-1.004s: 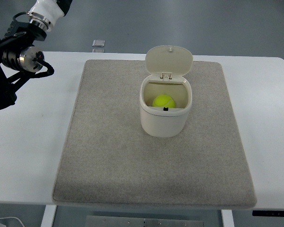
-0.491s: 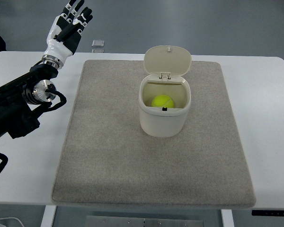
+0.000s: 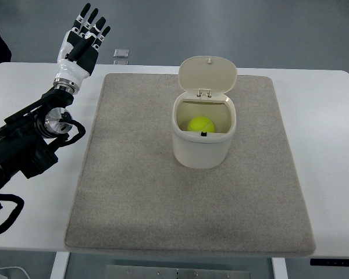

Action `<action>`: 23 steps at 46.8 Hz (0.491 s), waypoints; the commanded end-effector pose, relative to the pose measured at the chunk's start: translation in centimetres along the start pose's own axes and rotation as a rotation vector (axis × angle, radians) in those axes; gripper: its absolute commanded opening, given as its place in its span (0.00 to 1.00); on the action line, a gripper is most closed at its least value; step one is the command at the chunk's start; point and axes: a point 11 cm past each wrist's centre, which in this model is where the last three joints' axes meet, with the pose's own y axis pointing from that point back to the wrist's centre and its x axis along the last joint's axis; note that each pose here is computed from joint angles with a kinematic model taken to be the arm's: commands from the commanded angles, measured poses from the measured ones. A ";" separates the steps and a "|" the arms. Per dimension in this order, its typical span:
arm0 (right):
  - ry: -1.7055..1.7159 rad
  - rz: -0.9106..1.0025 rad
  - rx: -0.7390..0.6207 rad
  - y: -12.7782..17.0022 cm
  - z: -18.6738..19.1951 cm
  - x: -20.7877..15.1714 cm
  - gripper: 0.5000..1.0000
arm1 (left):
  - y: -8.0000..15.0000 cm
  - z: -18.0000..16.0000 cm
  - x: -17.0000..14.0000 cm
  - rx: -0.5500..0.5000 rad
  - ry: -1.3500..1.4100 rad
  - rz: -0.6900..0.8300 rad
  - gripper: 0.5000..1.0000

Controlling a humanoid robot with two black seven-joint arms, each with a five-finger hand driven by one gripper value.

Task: Put tennis ball into box with left hand

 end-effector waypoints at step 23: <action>0.001 0.001 0.001 0.0 0.0 0.0 0.88 | 0.0 0.8 1.3 -0.029 -0.009 0.046 0.91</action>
